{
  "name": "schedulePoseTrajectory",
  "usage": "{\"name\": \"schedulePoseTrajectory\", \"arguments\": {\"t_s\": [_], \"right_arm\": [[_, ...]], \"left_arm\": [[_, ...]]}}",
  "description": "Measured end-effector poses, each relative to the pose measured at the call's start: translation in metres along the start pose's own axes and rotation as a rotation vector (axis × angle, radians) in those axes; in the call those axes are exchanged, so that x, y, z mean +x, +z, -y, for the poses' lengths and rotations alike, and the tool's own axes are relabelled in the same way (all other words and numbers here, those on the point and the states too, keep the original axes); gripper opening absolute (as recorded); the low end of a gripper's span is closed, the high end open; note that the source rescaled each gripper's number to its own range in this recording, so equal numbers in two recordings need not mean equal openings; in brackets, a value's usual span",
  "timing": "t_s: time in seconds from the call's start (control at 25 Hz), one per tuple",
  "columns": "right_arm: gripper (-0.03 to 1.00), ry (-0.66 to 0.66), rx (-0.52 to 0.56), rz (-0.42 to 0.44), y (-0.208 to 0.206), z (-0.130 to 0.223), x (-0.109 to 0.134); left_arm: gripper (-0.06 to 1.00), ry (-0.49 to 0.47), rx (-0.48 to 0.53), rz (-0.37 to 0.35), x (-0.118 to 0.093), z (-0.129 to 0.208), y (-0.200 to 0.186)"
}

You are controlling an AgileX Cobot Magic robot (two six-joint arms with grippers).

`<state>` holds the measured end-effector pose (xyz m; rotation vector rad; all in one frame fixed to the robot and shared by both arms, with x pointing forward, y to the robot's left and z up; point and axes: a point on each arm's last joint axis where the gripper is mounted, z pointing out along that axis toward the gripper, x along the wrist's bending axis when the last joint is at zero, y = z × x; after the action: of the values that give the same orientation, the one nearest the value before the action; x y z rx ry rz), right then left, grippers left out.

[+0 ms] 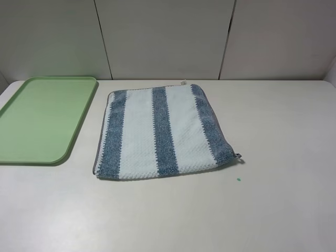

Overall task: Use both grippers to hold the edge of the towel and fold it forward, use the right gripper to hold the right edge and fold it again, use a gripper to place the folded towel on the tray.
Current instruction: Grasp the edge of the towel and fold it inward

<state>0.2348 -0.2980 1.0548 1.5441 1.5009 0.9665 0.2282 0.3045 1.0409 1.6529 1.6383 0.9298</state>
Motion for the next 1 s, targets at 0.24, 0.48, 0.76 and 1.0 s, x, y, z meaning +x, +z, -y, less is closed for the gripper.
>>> {"name": "schedulePoseTrajectory", "arguments": {"t_s": [0.24,0.48,0.76,1.0], "right_arm": [[1.00,0.000,0.000,0.000,0.0000,0.0000,0.0000],[1.00,0.000,0.000,0.000,0.0000,0.0000,0.0000],[1.00,0.000,0.000,0.000,0.0000,0.0000,0.0000],[1.00,0.000,0.000,0.000,0.0000,0.0000,0.0000]], "left_arm": [[1.00,0.000,0.000,0.000,0.0000,0.0000,0.0000],[1.00,0.000,0.000,0.000,0.0000,0.0000,0.0000],[1.00,0.000,0.000,0.000,0.0000,0.0000,0.0000],[1.00,0.000,0.000,0.000,0.0000,0.0000,0.0000]]}}
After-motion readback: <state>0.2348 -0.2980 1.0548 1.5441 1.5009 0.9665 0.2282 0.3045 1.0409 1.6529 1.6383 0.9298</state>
